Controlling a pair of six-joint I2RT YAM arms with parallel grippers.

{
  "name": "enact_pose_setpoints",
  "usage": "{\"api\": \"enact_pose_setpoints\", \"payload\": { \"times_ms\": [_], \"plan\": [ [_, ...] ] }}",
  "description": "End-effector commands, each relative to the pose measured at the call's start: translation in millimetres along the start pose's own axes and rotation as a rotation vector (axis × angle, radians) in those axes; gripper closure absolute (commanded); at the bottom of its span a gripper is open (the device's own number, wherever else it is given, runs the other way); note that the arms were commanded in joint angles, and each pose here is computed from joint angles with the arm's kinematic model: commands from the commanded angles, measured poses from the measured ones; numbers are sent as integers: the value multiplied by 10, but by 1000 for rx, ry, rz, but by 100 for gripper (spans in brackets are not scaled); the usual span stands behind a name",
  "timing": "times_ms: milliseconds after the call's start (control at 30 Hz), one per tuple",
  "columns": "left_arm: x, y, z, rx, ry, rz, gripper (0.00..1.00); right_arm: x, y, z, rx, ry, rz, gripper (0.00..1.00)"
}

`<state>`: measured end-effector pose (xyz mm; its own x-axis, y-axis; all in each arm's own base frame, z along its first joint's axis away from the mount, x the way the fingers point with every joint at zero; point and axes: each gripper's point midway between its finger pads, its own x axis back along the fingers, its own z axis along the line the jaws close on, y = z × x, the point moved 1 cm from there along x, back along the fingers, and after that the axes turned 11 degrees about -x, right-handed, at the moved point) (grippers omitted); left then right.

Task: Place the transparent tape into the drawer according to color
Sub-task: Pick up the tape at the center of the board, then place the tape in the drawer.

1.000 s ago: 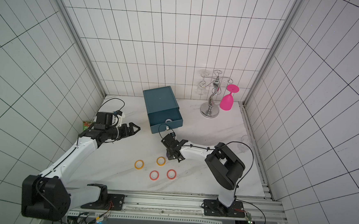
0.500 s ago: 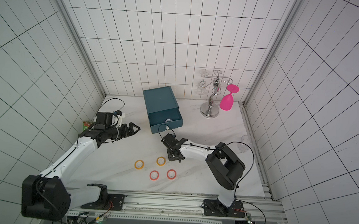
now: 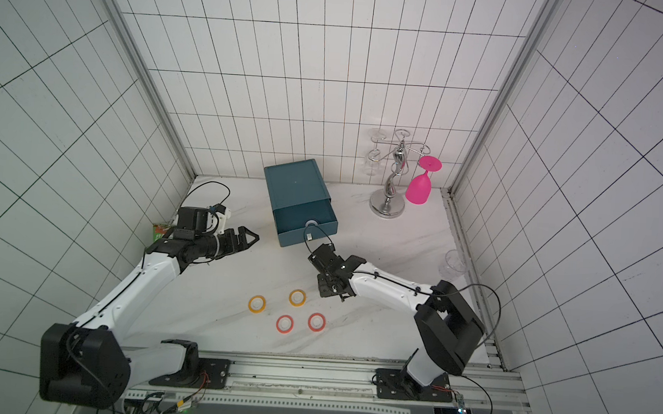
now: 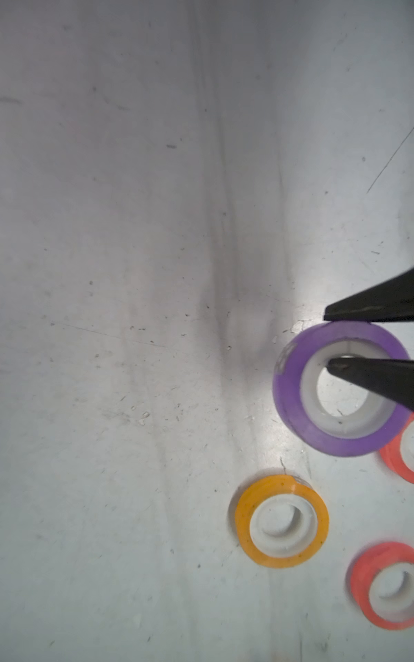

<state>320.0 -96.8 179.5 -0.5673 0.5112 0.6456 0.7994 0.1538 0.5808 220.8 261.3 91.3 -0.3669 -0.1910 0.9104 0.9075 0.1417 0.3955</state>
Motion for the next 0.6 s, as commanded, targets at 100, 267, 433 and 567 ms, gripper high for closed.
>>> {"api": "enact_pose_setpoints", "payload": {
  "times_ms": [100, 267, 433, 567],
  "plan": [
    [45, 66, -86, -15, -24, -24, 2, 631, 373, -113, -29, 26, -134, 100],
    [47, 144, -148, -20, -39, -40, 2, 1079, 827, -19, -32, 91, -251, 100],
    [51, 214, -191, -29, -48, -51, 2, 1385, 1249, 153, -26, 148, -354, 100],
    [54, 257, -205, -33, -51, -60, 2, 1498, 1564, 302, -18, 177, -412, 100]
  ]
}}
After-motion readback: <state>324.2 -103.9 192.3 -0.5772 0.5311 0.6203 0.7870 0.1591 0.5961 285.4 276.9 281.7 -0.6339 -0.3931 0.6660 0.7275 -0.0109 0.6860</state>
